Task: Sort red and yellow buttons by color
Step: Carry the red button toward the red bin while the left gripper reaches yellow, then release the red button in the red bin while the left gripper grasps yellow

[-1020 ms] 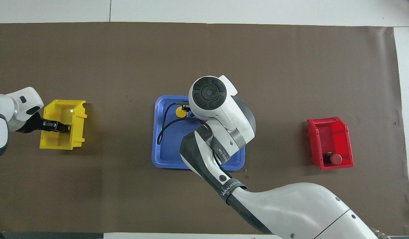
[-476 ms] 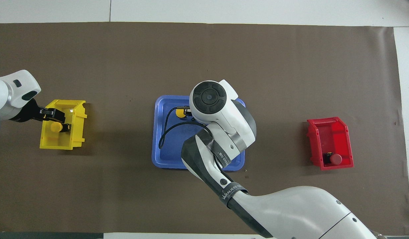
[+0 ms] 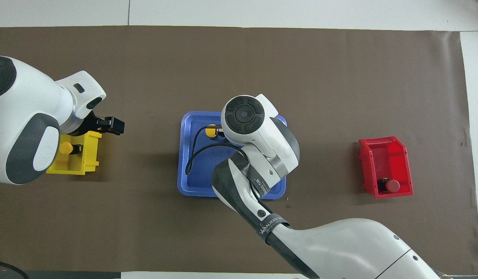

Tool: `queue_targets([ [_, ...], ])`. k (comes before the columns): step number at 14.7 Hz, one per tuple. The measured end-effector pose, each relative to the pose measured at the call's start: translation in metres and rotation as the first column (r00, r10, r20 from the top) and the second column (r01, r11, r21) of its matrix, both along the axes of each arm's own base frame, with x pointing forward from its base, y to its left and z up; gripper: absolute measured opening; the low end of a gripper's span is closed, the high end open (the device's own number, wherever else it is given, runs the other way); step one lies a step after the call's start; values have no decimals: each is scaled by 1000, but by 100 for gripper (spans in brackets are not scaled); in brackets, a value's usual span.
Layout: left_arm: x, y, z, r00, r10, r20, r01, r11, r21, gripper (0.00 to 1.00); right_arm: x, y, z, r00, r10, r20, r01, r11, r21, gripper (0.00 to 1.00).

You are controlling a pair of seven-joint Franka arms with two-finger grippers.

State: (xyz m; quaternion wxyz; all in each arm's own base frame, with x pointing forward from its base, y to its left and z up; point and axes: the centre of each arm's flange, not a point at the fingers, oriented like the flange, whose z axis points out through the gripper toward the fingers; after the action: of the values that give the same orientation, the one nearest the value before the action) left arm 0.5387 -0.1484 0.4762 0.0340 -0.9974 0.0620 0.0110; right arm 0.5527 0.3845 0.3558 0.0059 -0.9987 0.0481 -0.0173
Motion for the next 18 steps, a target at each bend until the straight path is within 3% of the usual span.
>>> queue_targets([
  [2, 2, -22, 5, 999, 38, 18, -38, 999, -4, 100, 14, -30, 33, 1000, 16, -15, -17, 1000, -19, 41],
  [5, 3, -81, 0, 995, 102, 17, -101, 994, -49, 100, 34, -124, 103, 997, 53, -50, -54, 998, -26, 41],
  [8, -2, -142, -19, 990, 140, 5, -139, 986, -97, 100, 34, -238, 146, 991, 102, -85, -105, 994, -27, 41],
  [12, -15, -216, -64, 986, 169, -17, -170, 983, -77, 100, 13, -342, 127, 985, 125, -122, -128, 992, -16, 41],
  [18, 6, -246, -110, 982, 188, -8, -188, 979, -79, 97, -20, -412, 63, 982, 175, -73, -177, 984, -15, 41],
])
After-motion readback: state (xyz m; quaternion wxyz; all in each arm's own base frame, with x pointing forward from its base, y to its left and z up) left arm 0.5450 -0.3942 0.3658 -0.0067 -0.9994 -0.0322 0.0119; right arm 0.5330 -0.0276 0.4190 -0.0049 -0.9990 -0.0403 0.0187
